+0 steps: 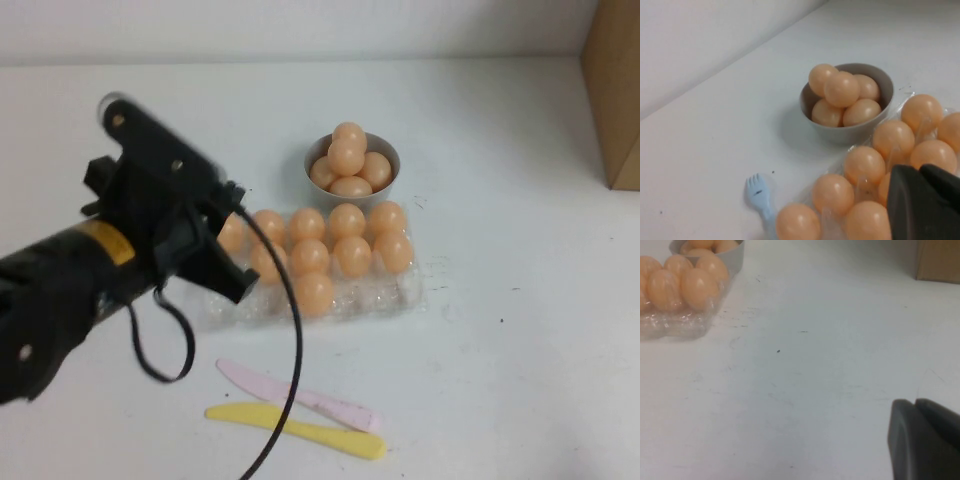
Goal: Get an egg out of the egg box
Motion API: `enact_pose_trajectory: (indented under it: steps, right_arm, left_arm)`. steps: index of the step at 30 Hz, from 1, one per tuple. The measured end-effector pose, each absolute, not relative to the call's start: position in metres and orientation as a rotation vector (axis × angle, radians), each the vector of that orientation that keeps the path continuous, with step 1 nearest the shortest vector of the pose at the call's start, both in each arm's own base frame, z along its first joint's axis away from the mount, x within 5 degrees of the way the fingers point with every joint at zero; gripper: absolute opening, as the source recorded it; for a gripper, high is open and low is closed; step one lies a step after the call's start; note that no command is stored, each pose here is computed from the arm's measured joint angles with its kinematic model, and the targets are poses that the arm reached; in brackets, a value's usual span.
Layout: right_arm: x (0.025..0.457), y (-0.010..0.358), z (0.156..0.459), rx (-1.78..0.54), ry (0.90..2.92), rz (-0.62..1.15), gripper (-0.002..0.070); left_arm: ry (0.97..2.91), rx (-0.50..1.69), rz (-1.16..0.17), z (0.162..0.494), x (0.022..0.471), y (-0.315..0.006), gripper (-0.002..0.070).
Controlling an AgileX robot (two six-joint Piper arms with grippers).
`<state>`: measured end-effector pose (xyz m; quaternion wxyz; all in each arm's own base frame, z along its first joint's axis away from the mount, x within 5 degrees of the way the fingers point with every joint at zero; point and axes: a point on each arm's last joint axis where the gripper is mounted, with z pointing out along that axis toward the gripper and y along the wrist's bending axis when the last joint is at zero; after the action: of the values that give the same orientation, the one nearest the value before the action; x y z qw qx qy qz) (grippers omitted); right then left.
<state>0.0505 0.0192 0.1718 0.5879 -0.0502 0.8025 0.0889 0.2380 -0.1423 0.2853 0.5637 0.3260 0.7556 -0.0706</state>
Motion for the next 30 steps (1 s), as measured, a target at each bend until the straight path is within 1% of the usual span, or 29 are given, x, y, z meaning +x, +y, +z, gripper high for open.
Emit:
enact_pose_trajectory:
  steps: [7, 10, 13, 23, 30]
  right_arm:
    - [0.050, 0.019, 0.172, -0.117, 1.870, 0.207, -0.0018]
    - [0.050, 0.019, 0.172, -0.117, 1.870, 0.207, -0.0018]
    - [0.050, 0.019, 0.172, -0.117, 1.870, 0.207, -0.0018]
    - [0.050, 0.019, 0.172, -0.118, 1.871, 0.208, -0.0018]
    - [0.050, 0.020, 0.172, -0.106, 1.870, 0.230, -0.0018]
  left_arm:
    - [1.818, 0.657, -0.226, 0.265, 0.193, -0.113, 0.0000]
    - [1.858, 0.594, -0.271, 0.254, 0.178, -0.104, 0.0000]
    - [1.892, 0.565, -0.287, 0.243, 0.168, -0.098, 0.0000]
    - [1.997, 0.545, -0.276, 0.195, 0.137, -0.077, 0.0000]
    - [1.952, 0.526, -0.287, 0.188, 0.116, -0.065, 0.0000]
